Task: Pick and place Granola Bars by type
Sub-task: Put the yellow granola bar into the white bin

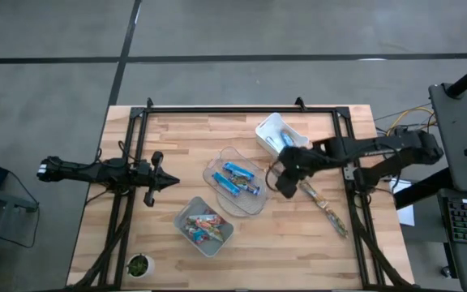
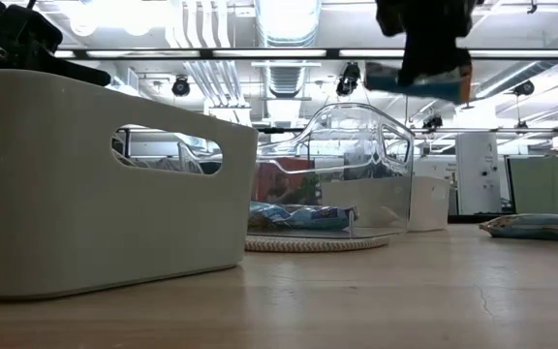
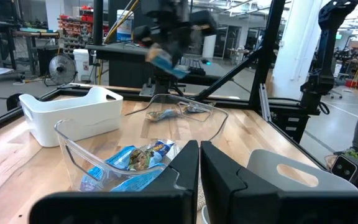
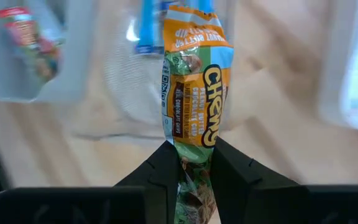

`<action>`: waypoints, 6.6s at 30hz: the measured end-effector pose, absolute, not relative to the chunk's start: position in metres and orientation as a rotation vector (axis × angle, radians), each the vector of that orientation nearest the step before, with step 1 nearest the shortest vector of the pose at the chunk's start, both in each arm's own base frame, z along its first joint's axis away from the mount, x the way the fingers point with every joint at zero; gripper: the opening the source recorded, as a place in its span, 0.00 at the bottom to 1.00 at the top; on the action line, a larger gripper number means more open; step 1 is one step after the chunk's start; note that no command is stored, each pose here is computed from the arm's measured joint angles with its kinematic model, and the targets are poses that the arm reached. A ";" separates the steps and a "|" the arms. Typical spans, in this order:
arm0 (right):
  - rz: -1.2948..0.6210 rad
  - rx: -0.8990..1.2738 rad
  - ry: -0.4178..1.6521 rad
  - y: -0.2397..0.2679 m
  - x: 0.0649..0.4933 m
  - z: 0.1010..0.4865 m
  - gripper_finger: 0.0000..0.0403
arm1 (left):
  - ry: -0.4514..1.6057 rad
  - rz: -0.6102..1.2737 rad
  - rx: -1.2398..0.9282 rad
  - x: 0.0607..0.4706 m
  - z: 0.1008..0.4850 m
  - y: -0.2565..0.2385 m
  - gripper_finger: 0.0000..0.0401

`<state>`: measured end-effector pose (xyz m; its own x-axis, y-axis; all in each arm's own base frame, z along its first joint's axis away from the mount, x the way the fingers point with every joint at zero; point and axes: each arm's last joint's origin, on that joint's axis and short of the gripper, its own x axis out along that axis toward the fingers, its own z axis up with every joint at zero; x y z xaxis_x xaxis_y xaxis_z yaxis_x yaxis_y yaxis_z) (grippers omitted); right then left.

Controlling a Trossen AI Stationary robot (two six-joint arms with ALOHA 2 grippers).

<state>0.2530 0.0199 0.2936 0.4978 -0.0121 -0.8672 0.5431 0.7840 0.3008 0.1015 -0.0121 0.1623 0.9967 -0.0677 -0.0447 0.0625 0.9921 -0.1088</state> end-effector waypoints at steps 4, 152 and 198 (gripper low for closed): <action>-0.419 0.563 1.042 -0.004 0.249 0.291 0.17 | 0.048 -0.066 -0.108 0.101 0.162 -0.012 0.00; -0.383 0.647 1.373 0.045 0.170 0.214 0.32 | 0.048 -0.065 -0.108 0.101 0.162 -0.012 0.00; -0.568 0.543 1.474 0.037 0.168 0.136 0.65 | 0.048 -0.065 -0.108 0.101 0.162 -0.012 0.00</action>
